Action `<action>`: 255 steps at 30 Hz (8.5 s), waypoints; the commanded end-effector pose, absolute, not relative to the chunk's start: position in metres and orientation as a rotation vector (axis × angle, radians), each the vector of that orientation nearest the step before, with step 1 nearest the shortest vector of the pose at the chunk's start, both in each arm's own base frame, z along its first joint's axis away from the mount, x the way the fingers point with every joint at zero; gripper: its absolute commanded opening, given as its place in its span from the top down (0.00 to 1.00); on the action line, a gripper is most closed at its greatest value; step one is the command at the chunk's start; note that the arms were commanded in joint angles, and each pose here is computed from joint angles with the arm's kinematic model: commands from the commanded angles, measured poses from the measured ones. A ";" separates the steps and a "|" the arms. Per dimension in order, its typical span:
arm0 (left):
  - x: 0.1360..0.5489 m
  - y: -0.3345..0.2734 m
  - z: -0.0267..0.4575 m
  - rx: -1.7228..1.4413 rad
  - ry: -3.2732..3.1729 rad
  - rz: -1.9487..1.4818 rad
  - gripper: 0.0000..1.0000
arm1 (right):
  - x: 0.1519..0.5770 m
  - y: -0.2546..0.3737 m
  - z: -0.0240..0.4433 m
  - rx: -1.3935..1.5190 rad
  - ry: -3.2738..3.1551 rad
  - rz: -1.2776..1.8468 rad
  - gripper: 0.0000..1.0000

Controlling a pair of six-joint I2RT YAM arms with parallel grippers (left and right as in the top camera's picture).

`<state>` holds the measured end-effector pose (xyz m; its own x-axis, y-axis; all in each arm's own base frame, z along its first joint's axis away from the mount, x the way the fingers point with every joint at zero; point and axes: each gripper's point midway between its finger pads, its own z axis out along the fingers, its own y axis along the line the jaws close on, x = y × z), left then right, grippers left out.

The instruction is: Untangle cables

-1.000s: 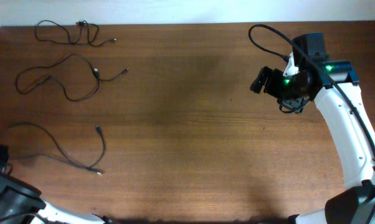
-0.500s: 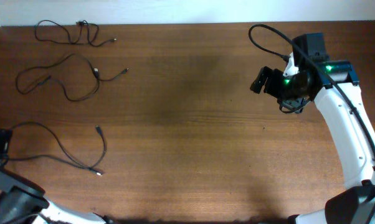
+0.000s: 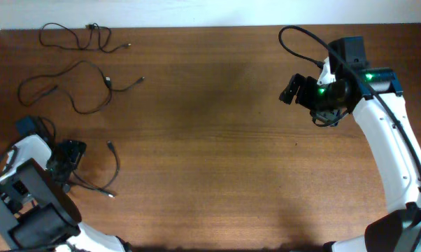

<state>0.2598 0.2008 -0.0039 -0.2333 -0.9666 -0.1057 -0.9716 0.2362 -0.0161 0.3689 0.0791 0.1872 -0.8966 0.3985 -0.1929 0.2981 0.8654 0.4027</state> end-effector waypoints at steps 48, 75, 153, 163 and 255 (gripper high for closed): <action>0.282 0.122 -0.020 -1.973 2.429 -0.466 0.21 | 0.366 0.080 0.188 0.512 2.786 0.536 0.01; 0.308 0.162 0.023 -1.842 2.207 -0.521 0.18 | 0.364 0.079 0.187 0.517 2.797 0.533 0.01; 0.387 -0.034 0.186 -0.096 2.302 -0.461 0.01 | 0.231 0.024 0.182 -0.048 1.690 0.185 0.01; 0.387 -0.034 0.186 -0.096 2.302 -0.461 0.01 | 0.244 0.026 0.180 -0.140 1.546 0.117 0.02; 0.249 -0.019 0.201 -0.069 1.828 -0.205 0.01 | 0.246 0.004 0.157 -0.044 1.644 0.016 0.02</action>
<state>0.2444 -0.0165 0.2073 -0.3471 -0.1714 -0.9220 0.0286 0.9808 -0.1931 0.2462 0.0059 0.1590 -0.0711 -0.0214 -0.9972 -0.0480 0.9987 -0.0180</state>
